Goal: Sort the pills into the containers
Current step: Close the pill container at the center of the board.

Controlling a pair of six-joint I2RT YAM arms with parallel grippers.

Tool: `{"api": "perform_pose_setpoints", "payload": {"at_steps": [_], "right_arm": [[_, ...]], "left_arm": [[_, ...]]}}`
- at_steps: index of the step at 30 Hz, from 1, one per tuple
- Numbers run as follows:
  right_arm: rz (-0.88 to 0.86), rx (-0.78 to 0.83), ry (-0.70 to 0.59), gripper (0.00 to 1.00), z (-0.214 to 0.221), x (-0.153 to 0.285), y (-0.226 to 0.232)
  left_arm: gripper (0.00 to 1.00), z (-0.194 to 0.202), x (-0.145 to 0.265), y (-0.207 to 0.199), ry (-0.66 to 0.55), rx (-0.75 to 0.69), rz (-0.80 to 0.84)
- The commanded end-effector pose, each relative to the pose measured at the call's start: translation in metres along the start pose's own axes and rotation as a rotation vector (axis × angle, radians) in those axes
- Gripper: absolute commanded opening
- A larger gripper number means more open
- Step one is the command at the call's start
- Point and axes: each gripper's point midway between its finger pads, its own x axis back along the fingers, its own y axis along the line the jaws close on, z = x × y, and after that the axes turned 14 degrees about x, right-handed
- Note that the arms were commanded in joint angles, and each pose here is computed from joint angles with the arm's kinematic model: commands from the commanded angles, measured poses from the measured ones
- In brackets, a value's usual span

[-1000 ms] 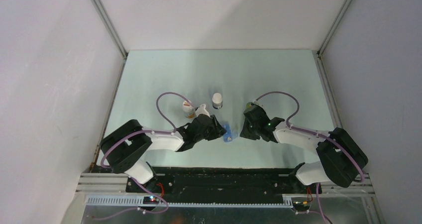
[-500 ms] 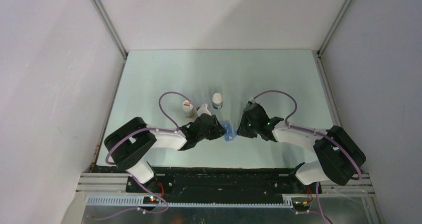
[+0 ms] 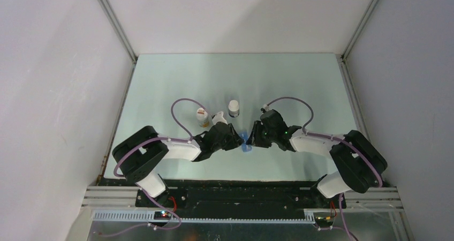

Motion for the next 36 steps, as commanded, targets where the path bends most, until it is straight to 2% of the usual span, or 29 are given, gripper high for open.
{"api": "perform_pose_setpoints", "payload": {"at_steps": [1, 4, 11, 18, 25, 31, 36], "right_arm": [[-0.055, 0.022, 0.004, 0.39, 0.000, -0.007, 0.008], [-0.050, 0.024, 0.020, 0.39, 0.004, -0.009, 0.006], [-0.038, 0.035, 0.030, 0.38, 0.007, -0.012, 0.002], [-0.023, 0.061, -0.008, 0.38, 0.001, -0.005, 0.005], [-0.019, 0.061, -0.047, 0.38, -0.007, 0.000, 0.010], [-0.008, 0.046, -0.057, 0.39, -0.009, 0.000, 0.009], [-0.003, 0.038, -0.055, 0.39, -0.008, 0.000, 0.009]], "left_arm": [[0.33, -0.001, -0.002, 0.003, -0.008, -0.021, -0.032], [0.34, -0.003, 0.000, -0.002, -0.009, -0.016, -0.023], [0.42, -0.007, 0.012, -0.031, -0.002, -0.009, 0.085], [0.45, -0.015, 0.026, -0.052, -0.029, -0.044, 0.175], [0.45, -0.001, 0.027, -0.036, 0.013, -0.081, 0.203], [0.40, 0.007, 0.028, -0.014, 0.025, -0.086, 0.172], [0.40, 0.010, 0.031, -0.012, 0.030, -0.092, 0.181]]}}
